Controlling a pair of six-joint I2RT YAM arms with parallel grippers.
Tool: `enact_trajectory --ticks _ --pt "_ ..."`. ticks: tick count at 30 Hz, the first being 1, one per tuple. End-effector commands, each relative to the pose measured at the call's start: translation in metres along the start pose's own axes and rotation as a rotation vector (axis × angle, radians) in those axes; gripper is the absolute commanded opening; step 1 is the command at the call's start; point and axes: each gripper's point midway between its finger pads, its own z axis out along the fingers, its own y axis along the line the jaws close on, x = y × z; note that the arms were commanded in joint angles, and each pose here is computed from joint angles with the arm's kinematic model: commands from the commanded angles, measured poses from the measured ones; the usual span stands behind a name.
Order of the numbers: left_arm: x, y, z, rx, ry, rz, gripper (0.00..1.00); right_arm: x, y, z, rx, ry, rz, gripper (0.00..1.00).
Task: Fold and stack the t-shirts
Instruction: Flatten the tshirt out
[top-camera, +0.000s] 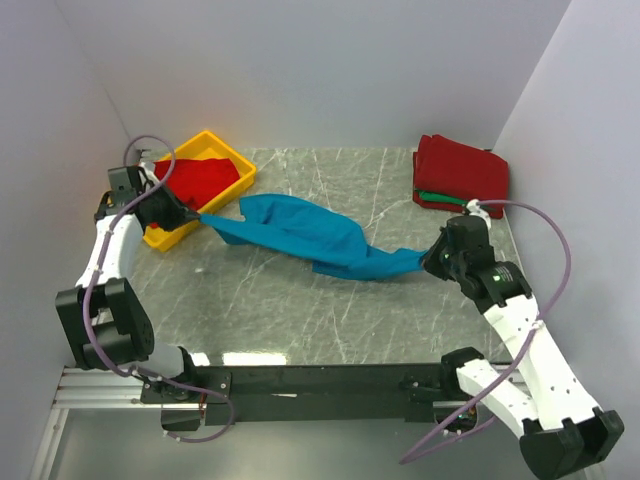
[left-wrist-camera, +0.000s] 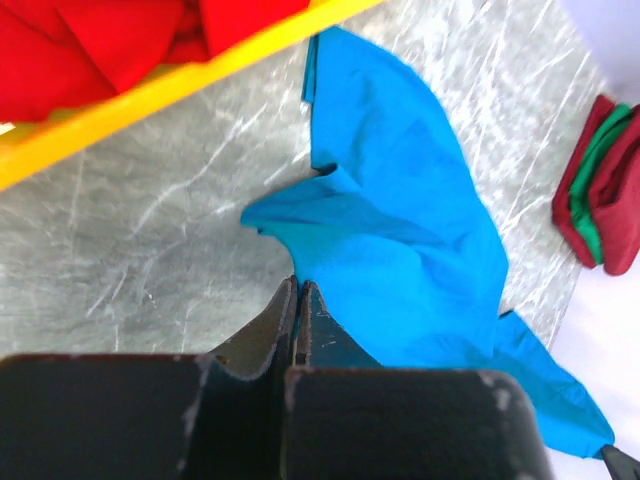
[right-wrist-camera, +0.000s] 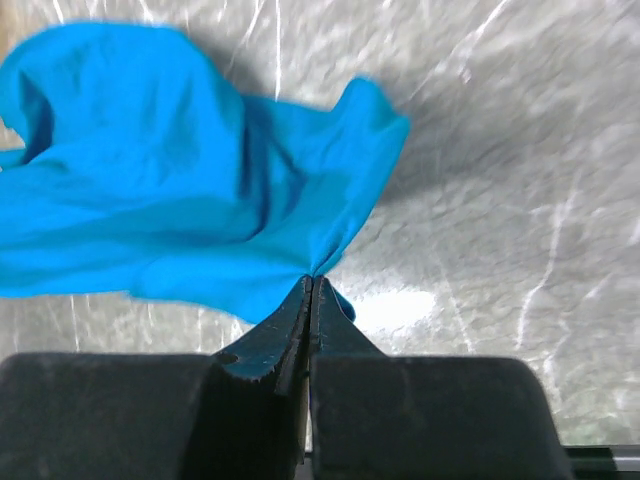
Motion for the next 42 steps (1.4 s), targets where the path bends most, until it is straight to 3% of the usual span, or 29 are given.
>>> enact_trajectory --ticks 1,4,9,13,19,24,30,34,42 --pt "-0.016 -0.013 -0.013 0.033 -0.046 0.014 0.00 -0.023 -0.009 -0.004 0.070 -0.080 -0.021 0.00" --pt "-0.008 -0.007 0.006 0.042 0.031 -0.002 0.00 -0.042 0.005 0.015 0.071 -0.091 -0.053 0.00" --pt "-0.008 0.013 0.039 0.011 0.093 -0.025 0.00 -0.068 0.020 0.084 0.152 0.035 -0.103 0.00" --pt "-0.010 0.014 0.045 0.018 0.105 -0.027 0.00 -0.074 0.029 0.136 0.169 0.140 -0.124 0.00" --pt "-0.007 0.016 0.043 0.007 0.100 -0.016 0.00 -0.088 0.060 0.170 0.088 0.176 -0.119 0.01" --pt "-0.006 0.018 0.042 -0.001 0.103 -0.011 0.00 -0.081 0.067 0.180 0.059 0.218 -0.110 0.25" --pt "-0.001 0.016 0.040 -0.006 0.108 0.003 0.00 -0.065 0.056 0.152 0.060 0.179 -0.125 0.45" --pt "0.005 0.016 0.042 -0.014 0.113 0.015 0.00 -0.040 0.061 0.133 0.004 0.177 -0.132 0.46" --pt "0.016 0.019 0.049 -0.026 0.148 0.018 0.00 0.006 0.050 0.147 0.012 0.264 -0.090 0.42"
